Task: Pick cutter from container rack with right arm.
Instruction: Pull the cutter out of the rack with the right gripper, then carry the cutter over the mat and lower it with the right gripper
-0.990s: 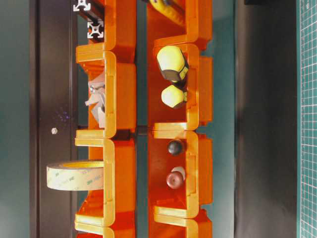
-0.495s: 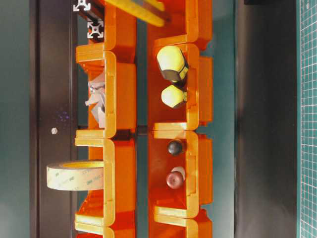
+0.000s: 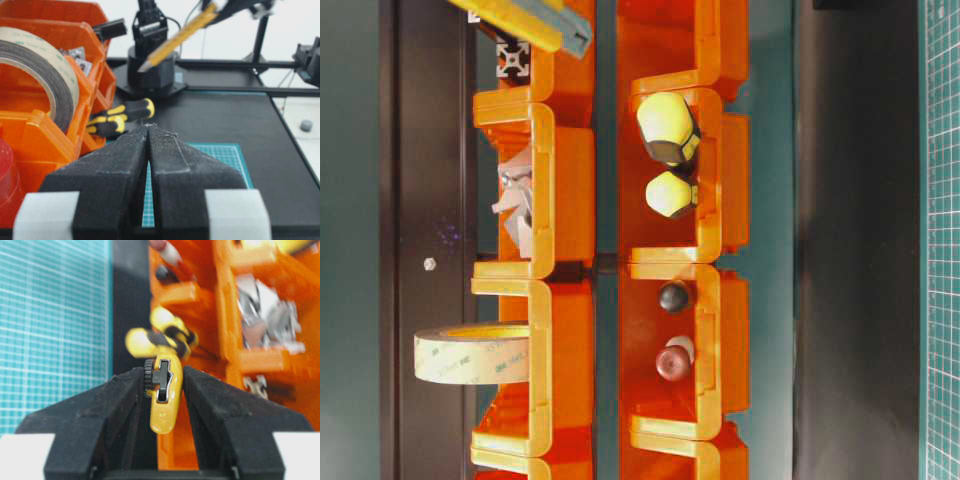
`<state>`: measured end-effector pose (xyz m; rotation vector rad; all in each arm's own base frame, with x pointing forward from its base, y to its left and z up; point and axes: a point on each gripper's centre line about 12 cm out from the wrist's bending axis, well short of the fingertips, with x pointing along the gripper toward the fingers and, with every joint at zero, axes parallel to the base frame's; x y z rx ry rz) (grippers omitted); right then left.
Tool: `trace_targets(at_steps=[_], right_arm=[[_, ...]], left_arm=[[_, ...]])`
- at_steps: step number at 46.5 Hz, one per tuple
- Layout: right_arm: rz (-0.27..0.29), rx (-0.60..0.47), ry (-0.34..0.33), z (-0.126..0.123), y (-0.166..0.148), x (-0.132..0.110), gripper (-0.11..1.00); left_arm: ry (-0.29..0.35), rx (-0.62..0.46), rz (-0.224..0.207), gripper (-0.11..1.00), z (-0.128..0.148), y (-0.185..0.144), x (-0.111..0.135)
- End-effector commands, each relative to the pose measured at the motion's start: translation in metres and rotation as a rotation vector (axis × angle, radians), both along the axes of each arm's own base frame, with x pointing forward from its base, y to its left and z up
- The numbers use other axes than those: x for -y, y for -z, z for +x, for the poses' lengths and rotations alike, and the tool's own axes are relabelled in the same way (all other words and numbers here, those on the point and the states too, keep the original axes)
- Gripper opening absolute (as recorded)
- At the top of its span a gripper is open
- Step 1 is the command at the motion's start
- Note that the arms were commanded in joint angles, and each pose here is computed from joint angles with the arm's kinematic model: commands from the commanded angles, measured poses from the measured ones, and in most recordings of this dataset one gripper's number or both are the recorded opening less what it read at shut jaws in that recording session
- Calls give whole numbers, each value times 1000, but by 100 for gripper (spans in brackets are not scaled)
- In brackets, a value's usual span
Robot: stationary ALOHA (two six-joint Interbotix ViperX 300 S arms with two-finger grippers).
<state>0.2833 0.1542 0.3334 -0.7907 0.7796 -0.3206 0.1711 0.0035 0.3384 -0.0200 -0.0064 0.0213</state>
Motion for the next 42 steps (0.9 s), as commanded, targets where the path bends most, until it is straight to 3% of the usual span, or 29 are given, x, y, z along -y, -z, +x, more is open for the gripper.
trace_targets(at_steps=[1,10,14,29,42], right_arm=[[27,45,-71,10,-10,-20,27],[16,-3,-216,34,32,-49,27],[8,-38,-256,44,56,-51,27],[27,-110,-381,92,127,-23,27],[72,-159,-401,117,164,-2,27]], left_arm=[[-3,21,0,0,0,-8,-1],[-1,28,-1,0,-2,-9,0],[0,31,-1,0,-2,-10,0],[5,31,-1,0,-2,-10,1],[9,31,-1,0,-2,-10,2]])
